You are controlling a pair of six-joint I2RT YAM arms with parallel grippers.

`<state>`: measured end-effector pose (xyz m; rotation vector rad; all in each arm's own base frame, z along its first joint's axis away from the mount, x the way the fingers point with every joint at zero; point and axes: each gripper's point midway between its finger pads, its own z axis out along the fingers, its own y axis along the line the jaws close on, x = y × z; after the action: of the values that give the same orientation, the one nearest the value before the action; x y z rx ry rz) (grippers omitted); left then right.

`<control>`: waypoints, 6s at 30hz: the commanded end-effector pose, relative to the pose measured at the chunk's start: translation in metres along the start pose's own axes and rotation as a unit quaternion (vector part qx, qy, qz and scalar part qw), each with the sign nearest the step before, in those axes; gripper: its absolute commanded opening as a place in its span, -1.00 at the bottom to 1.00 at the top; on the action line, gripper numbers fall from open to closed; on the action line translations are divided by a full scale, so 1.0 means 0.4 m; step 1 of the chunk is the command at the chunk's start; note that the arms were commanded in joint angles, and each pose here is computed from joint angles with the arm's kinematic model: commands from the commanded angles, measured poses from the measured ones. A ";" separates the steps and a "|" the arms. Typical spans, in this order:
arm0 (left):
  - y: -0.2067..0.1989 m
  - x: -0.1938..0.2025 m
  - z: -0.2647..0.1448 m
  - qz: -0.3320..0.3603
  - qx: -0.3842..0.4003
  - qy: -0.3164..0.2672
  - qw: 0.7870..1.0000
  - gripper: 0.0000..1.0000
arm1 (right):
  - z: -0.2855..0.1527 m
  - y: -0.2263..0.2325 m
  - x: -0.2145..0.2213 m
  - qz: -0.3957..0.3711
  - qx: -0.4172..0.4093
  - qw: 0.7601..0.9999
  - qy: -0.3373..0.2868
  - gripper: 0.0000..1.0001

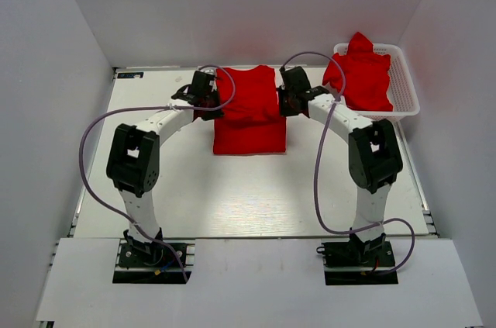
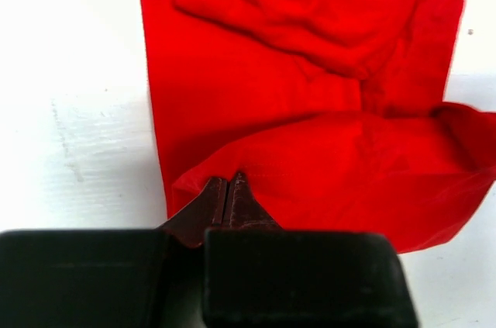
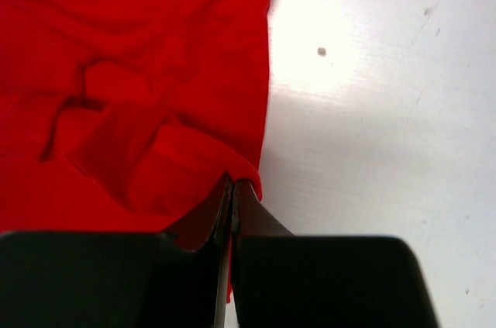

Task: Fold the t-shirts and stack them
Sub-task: Fold the folded rectangular tshirt in 1/3 of the way, then grab one side of the 2/3 rectangular tshirt with both arms, then fold the long partially folded tshirt into a neat square

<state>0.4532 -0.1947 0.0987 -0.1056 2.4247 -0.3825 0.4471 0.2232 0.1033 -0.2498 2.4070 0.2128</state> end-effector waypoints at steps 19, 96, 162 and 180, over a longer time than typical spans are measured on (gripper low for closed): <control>0.004 -0.113 0.053 0.002 0.055 -0.033 0.998 -0.75 | 0.113 -0.010 -0.101 -0.033 -0.040 0.998 -0.033 -0.98; 0.078 0.196 -0.061 0.027 0.012 0.053 0.998 1.00 | -0.039 -0.011 0.155 0.060 0.001 0.997 0.042 0.68; 0.036 -0.059 -0.267 -0.097 -0.067 -0.076 0.990 -1.00 | -0.192 0.033 -0.188 0.034 -0.012 0.996 -0.082 -1.00; 0.089 -0.139 -0.073 -0.100 -0.072 -0.052 0.991 -1.00 | 0.018 0.033 -0.267 0.006 -0.042 0.997 -0.062 -1.00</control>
<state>0.4667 -0.1539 0.1165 -0.4127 2.4248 -0.2650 0.5084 0.2489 0.1531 -0.2024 2.3594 0.3115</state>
